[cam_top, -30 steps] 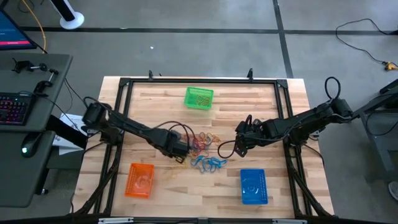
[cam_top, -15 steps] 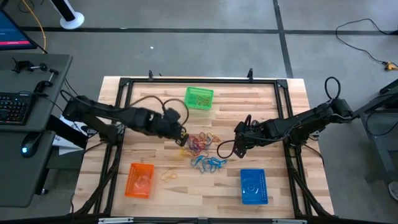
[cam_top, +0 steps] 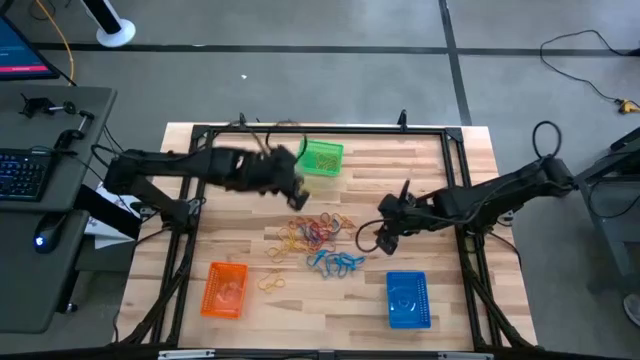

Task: Sort rubber bands into baskets
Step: Put the yellow rubber band into the green bin

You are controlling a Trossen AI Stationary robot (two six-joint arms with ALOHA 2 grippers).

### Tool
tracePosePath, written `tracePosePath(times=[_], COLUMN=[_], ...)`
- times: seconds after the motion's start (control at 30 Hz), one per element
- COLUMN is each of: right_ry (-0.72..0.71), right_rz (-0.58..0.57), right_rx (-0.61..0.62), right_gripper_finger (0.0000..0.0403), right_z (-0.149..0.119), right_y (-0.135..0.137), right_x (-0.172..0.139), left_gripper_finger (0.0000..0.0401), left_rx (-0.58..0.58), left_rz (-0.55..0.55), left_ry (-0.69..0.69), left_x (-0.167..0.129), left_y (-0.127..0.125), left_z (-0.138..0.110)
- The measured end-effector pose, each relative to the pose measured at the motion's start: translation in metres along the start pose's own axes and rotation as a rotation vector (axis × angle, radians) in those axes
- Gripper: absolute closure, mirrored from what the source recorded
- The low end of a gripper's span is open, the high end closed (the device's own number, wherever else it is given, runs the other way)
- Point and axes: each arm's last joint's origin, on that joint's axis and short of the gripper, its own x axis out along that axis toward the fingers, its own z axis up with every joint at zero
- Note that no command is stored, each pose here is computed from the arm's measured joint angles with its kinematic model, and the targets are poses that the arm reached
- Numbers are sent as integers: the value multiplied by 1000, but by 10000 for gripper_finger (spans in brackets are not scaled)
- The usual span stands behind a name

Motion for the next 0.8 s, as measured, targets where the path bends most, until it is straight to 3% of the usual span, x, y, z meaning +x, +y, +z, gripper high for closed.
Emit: tracePosePath(times=[0.2, 0.4, 0.6, 0.8], right_ry=[-180, -297, -354, -403], right_rz=[10, -41, -89, -109], right_rx=[47, 135, 247, 346], right_gripper_finger=[137, 137, 137, 137], right_z=[6, 15, 19, 21], right_y=[-14, -25, -30, -32], right_x=[-35, -45, -44, -44], left_gripper_finger=[401, 401, 401, 401], left_rx=[32, 57, 156, 267], left_rz=[-12, 4, 59, 90], left_ry=[-60, -67, 45, 100], left_x=[55, 122, 164, 194], left_y=[22, 58, 95, 113], left_z=[39, 65, 66, 63])
